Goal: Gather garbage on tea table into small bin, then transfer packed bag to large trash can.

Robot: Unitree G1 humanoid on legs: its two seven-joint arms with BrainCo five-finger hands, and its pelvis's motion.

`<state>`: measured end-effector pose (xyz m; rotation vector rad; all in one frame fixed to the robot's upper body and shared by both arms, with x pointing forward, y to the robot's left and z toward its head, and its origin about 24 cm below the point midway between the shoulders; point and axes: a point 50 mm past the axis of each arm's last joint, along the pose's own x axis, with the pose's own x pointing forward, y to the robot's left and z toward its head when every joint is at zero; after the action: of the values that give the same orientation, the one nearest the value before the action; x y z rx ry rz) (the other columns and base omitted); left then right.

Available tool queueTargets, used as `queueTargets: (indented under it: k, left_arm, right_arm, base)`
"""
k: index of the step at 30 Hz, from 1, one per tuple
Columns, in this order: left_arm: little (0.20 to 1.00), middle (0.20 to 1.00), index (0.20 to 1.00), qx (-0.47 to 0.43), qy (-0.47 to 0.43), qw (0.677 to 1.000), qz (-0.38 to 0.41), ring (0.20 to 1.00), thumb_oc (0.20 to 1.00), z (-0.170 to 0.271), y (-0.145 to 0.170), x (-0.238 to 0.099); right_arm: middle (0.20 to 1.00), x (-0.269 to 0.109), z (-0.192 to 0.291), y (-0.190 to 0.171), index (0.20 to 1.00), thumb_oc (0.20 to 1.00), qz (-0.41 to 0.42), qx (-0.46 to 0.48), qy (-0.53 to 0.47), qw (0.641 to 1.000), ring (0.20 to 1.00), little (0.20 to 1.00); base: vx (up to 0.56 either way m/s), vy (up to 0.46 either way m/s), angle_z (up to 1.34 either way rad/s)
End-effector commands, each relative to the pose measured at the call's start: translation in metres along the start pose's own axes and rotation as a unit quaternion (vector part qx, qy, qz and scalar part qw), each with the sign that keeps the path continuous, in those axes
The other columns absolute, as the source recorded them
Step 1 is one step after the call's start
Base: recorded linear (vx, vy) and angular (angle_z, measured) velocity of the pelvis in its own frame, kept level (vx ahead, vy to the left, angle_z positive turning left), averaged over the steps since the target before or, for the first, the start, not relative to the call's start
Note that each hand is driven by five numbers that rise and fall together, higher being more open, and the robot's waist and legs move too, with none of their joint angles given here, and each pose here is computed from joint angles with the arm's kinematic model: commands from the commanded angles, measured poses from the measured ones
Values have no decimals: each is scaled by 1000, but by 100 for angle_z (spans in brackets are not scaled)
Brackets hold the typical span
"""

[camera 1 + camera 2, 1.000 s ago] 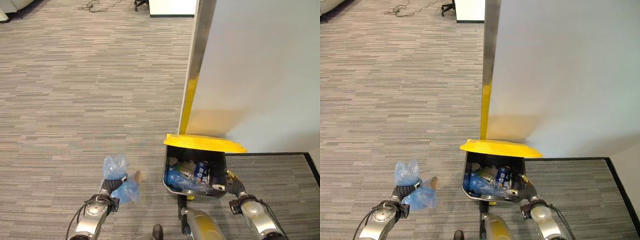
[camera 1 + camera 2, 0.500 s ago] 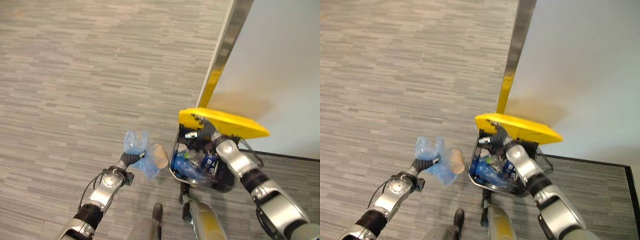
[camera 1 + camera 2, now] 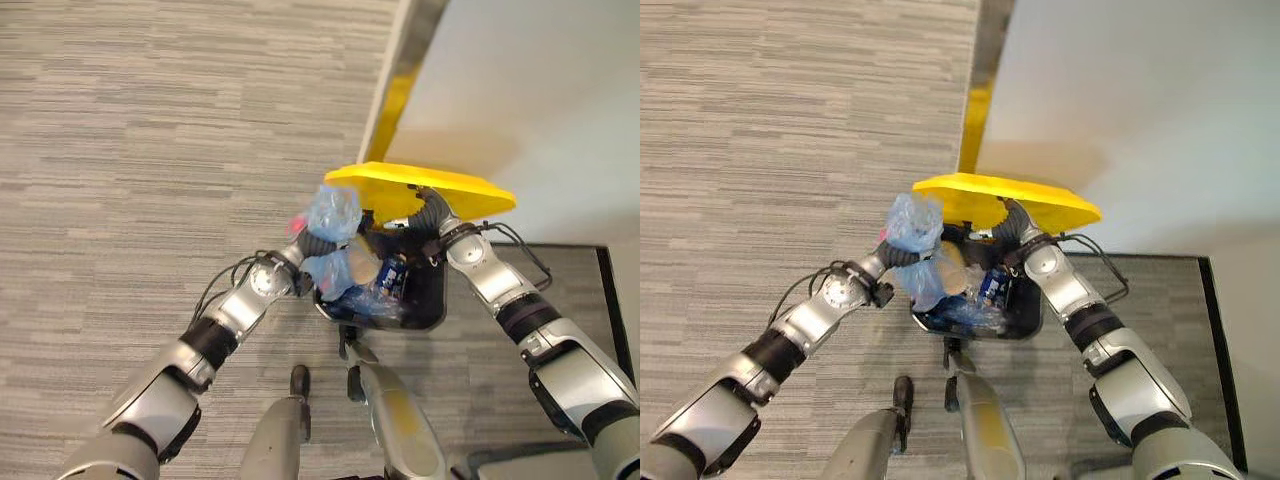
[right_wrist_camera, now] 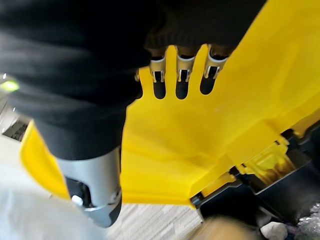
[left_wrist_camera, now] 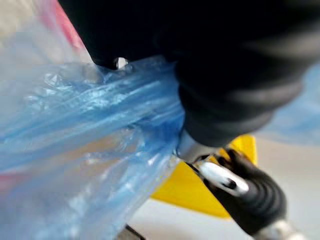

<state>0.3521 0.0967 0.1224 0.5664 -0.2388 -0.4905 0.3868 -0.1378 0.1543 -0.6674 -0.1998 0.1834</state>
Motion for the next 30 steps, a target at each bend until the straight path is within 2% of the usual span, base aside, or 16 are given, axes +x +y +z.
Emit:
queueTargets:
  k: [1, 4, 10, 13, 14, 15, 25, 30]
  left_arm:
    - [200, 200, 200, -2, -26, 1000, 8, 200, 200, -2, -8, -10]
    - [200, 200, 200, 33, 34, 999, -3, 200, 200, -23, -14, -3]
    - [200, 200, 200, 115, 89, 989, -11, 200, 200, -39, -10, 6]
    - [200, 200, 200, 169, 160, 970, 67, 200, 200, -57, 15, 7]
    - [329, 329, 329, 173, 164, 968, 75, 329, 329, -58, 18, 6]
    - [1000, 1000, 1000, 174, 163, 968, 74, 1000, 1000, -59, 15, 4]
    - [1000, 1000, 1000, 145, 142, 978, 45, 1000, 1000, -62, 4, -9]
    - [1000, 1000, 1000, 118, 142, 982, 44, 1000, 1000, -71, 0, -27]
  right_arm:
    - [1000, 7, 24, -15, 1000, 1000, -27, -2, -57, 998, 1000, 1000]
    - [1000, 16, 41, -16, 1000, 1000, -24, -13, -72, 997, 1000, 1000]
    - [1000, 24, 67, -15, 1000, 1000, -27, -17, -105, 994, 1000, 1000]
    - [1000, 23, 81, -9, 1000, 1000, -33, 3, -136, 990, 1000, 1000]
    - [1000, 21, 80, -8, 1000, 1000, -33, 5, -140, 990, 1000, 1000]
    - [1000, 16, 75, -4, 1000, 1000, -27, 8, -140, 990, 1000, 1000]
    - [1000, 0, 42, 7, 1000, 1000, -1, 5, -107, 994, 1000, 1000]
    - [1000, -20, 13, 12, 1000, 1000, 6, 15, -77, 997, 1000, 1000]
  base:
    - [-37, 3, -22]
    - [-47, -7, -17]
    - [-12, 12, -14]
    - [19, -3, -4]
    - [0, 0, 0]
    - [36, -9, -1]
    - [6, 6, 3]
    - [-11, -20, 11]
